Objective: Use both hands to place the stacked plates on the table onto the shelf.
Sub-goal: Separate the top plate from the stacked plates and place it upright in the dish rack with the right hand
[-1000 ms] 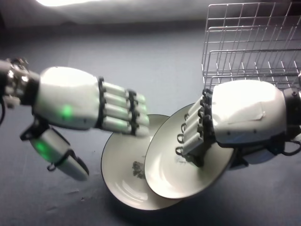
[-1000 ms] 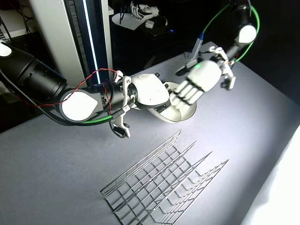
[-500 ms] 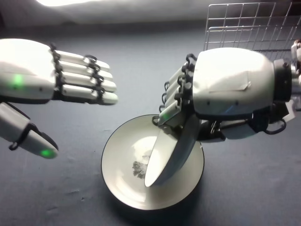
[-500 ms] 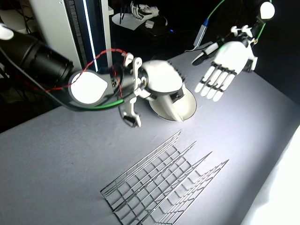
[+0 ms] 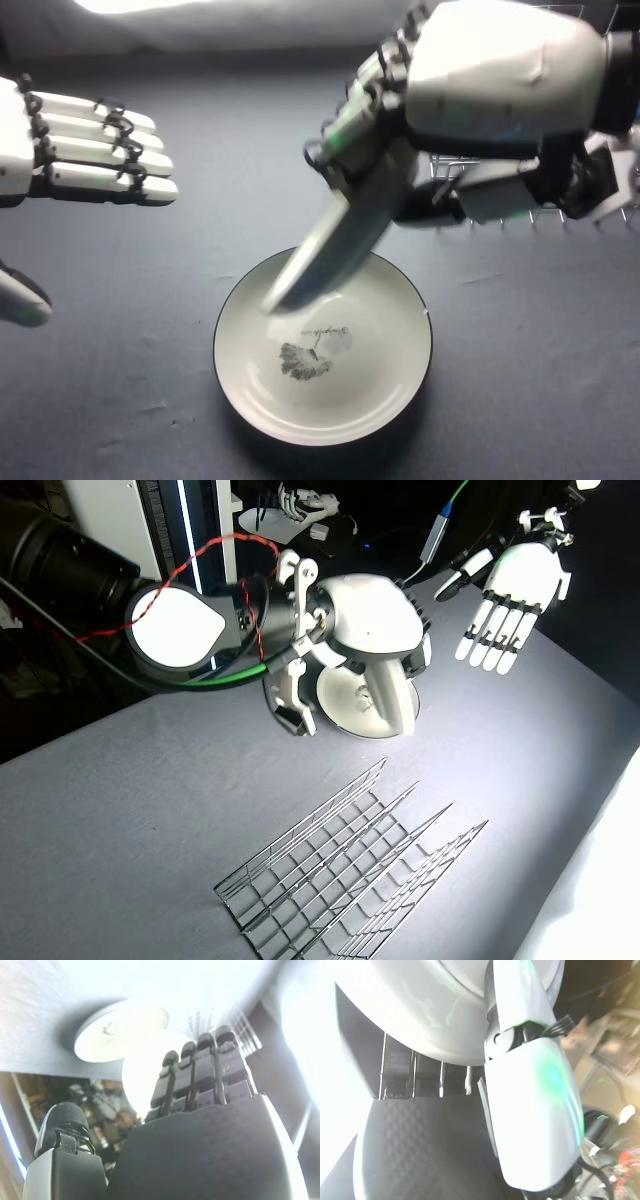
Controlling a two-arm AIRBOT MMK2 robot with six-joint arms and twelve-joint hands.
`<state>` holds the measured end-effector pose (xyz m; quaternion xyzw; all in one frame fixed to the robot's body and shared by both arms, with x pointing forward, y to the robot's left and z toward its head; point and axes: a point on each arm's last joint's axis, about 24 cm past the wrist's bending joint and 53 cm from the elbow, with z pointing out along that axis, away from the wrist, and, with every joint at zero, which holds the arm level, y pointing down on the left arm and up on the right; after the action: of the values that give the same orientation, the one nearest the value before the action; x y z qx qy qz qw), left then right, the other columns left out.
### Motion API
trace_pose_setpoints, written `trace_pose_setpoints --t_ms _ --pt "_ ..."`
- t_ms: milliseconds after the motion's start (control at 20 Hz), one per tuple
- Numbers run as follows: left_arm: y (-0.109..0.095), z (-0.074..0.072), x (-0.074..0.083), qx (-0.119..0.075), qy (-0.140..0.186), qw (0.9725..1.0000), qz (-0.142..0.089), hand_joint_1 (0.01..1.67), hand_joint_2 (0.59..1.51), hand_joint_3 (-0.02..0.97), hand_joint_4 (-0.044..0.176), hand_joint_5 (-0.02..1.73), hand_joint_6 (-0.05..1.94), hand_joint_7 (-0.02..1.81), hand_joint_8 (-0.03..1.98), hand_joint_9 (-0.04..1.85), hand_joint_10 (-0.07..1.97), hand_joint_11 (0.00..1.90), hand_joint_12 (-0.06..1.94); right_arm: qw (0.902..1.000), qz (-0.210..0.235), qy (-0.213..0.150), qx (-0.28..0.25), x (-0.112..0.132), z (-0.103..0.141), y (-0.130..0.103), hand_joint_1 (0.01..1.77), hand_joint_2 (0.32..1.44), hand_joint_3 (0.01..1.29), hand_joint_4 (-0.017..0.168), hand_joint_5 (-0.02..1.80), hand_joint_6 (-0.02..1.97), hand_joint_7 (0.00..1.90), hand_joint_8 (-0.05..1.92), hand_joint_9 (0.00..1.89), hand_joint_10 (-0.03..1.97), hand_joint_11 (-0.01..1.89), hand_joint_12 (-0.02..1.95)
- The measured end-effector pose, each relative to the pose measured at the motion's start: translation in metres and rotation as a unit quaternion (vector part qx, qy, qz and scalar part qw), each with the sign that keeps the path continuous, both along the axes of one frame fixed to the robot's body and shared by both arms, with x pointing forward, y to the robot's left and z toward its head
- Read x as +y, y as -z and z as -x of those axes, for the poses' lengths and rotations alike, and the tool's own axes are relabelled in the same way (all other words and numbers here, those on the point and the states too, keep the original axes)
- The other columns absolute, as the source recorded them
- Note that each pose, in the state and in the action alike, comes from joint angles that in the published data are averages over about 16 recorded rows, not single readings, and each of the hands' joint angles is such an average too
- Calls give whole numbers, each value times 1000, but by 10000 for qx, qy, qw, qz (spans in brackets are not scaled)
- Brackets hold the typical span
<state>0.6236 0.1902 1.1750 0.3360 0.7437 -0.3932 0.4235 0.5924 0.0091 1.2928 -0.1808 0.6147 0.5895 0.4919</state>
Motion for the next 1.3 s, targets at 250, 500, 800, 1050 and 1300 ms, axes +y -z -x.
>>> trace_pose_setpoints --t_ms 250,500,800,1050,1300 --pt "2 -3 21 92 -240 9996 -63 13 1101 16 1 21 13 18 1 13 8 17 9 9974 -393 439 422 -13 -22 -26 1350 1021 12 -1 822 1149 962 978 904 1320 850 1625" --pt "7 -5 37 175 -406 9989 -159 14 1102 16 1 22 13 17 1 13 8 17 8 9902 -634 875 889 -29 -45 -38 1348 1020 12 -2 845 1111 976 961 925 1304 875 1656" --pt "12 -7 46 210 -479 9983 -267 14 1101 17 1 22 13 16 1 13 9 16 8 9799 -740 1342 1279 -53 -69 -42 1337 1019 12 0 864 1081 983 940 960 1282 914 1684" --pt "15 -5 45 219 -446 9982 -323 14 1100 17 1 22 13 16 1 14 9 17 8 9717 -792 1630 1518 -69 -84 -43 1336 1019 12 2 871 1050 980 931 972 1275 938 1690" --pt "14 -4 41 190 -398 9985 -316 14 1097 16 1 22 13 17 1 13 9 17 8 9638 -813 1879 1709 -86 -95 -41 1338 1019 12 4 873 1027 980 920 971 1286 938 1691"
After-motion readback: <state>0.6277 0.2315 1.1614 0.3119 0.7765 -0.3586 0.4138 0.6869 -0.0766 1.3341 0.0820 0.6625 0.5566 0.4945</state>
